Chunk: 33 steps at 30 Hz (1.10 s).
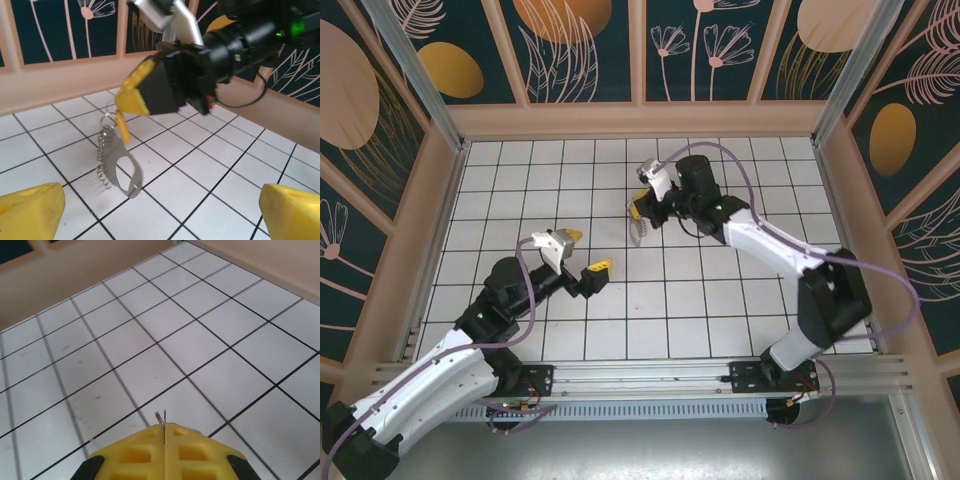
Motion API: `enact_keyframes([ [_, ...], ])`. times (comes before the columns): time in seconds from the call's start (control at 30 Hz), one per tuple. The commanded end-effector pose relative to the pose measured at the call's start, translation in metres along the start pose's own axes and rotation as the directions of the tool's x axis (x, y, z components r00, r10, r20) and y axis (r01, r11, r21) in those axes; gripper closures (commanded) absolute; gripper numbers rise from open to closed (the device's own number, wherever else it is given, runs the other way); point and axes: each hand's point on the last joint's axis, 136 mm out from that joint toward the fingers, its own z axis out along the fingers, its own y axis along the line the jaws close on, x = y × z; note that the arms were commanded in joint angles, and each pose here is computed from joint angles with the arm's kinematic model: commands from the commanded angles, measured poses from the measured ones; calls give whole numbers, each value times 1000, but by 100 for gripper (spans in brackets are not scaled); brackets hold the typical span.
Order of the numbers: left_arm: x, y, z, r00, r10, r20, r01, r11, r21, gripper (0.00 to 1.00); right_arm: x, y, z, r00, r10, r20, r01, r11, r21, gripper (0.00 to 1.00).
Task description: Put the keys on the keyring
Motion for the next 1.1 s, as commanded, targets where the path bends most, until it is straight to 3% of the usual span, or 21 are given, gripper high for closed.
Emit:
enact_keyframes([
  [0.0, -10, 8, -3, 998, -31, 62, 34, 999, -42, 2, -34, -19, 15, 995, 6, 103, -6, 1000, -4, 100],
  [0.23, -9, 14, -5, 998, -22, 64, 27, 996, -81, 1, 0, -29, 39, 991, 110, 70, -108, 994, -29, 100],
  [0.5, -8, 14, 2, 998, -19, 58, 23, 997, -74, 1, 56, -14, 17, 973, 228, 37, -228, 974, -14, 100],
  [0.77, -5, 17, 13, 999, -21, 42, 25, 996, -81, 1, 111, 4, -8, 914, 405, 26, -405, 914, -19, 100],
  [1.07, 2, 22, 20, 999, -40, 14, 42, 994, -103, 2, 151, 16, -30, 870, 493, 3, -493, 870, 26, 77],
])
